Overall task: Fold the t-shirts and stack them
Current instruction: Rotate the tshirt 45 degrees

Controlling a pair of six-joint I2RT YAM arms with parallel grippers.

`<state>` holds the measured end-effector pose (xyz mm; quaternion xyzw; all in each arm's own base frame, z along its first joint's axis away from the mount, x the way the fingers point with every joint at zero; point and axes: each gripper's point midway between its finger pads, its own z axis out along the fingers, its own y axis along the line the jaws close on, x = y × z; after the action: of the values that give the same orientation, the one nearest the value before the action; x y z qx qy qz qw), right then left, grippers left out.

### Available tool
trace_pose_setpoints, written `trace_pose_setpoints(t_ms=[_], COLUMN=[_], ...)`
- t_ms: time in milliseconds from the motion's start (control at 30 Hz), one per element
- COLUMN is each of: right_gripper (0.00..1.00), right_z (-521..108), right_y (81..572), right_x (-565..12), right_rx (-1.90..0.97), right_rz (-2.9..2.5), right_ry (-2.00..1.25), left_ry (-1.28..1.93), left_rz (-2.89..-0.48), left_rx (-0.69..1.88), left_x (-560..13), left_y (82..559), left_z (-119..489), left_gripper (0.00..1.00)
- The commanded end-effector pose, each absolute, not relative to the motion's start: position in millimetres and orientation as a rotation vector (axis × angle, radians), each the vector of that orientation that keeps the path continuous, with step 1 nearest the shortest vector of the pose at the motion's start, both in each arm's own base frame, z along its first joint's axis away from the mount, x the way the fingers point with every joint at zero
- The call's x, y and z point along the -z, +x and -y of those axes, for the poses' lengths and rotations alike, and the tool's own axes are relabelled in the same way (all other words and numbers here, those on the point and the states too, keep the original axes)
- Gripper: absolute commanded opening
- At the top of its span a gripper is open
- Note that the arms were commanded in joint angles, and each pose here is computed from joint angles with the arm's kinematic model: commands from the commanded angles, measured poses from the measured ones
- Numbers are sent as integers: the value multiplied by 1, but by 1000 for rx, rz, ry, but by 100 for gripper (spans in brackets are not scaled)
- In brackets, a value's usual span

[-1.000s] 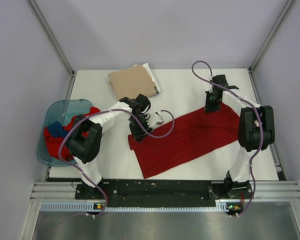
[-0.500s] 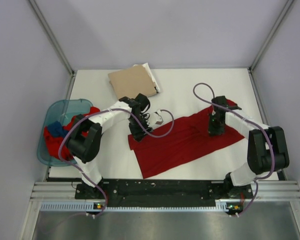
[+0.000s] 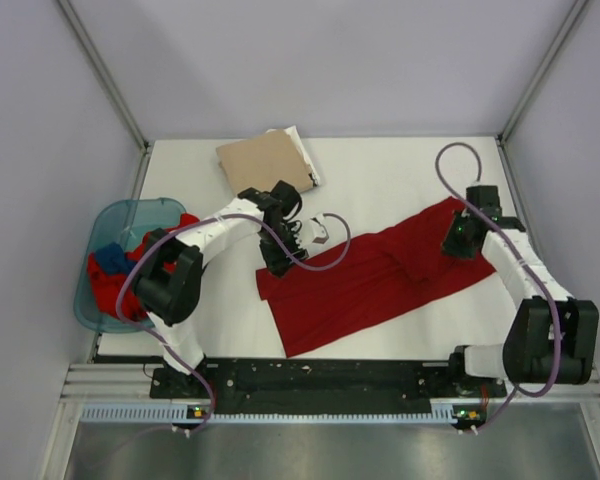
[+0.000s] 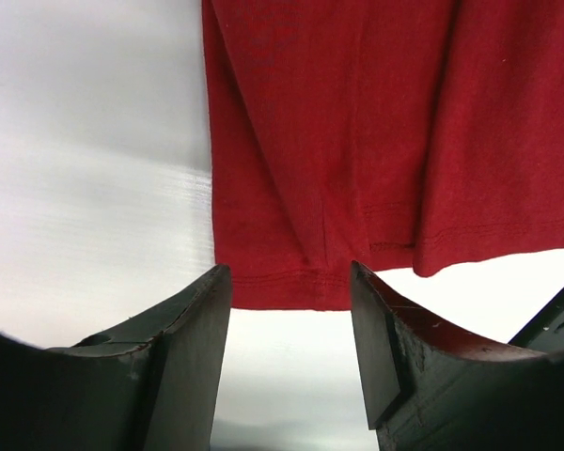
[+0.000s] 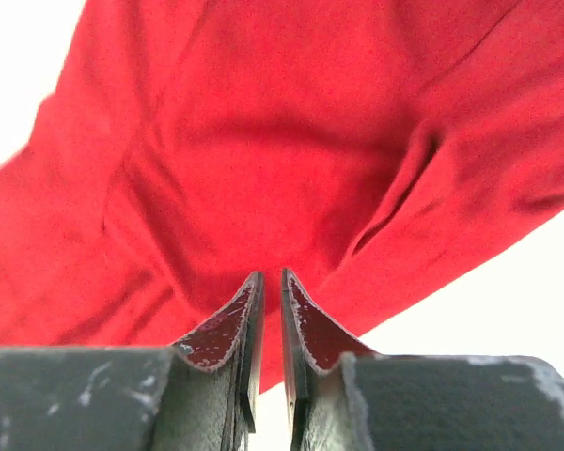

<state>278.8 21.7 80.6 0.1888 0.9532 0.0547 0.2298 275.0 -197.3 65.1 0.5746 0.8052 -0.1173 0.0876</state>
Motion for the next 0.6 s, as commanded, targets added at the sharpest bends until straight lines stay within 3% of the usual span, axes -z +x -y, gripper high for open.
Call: trace_pose_setpoints(t_ms=[0,200,367,500,567], right_gripper=[12,10,6,12,22], right_z=[23,57,89,101,100], right_y=[338,315,272,264,274], right_x=[-95,-40,-44,-74,-94], right_rx=[-73,-116,-62,29,-9], right_rz=[-2451,-2496,-2354,-2229,-2190], right_ry=[659,957,1202,1173,1113], left_ry=[1706,1726,1746,1769,1786], left_rz=[-2402,-2436,-2463,-2458,-2455], left_rx=[352,252,246,260,275], left_x=[-63,-38,-30,-30,-32], left_y=[271,261,254,250,246], left_z=[196,175,168,166,166], left_gripper=[59,64,64,64,65])
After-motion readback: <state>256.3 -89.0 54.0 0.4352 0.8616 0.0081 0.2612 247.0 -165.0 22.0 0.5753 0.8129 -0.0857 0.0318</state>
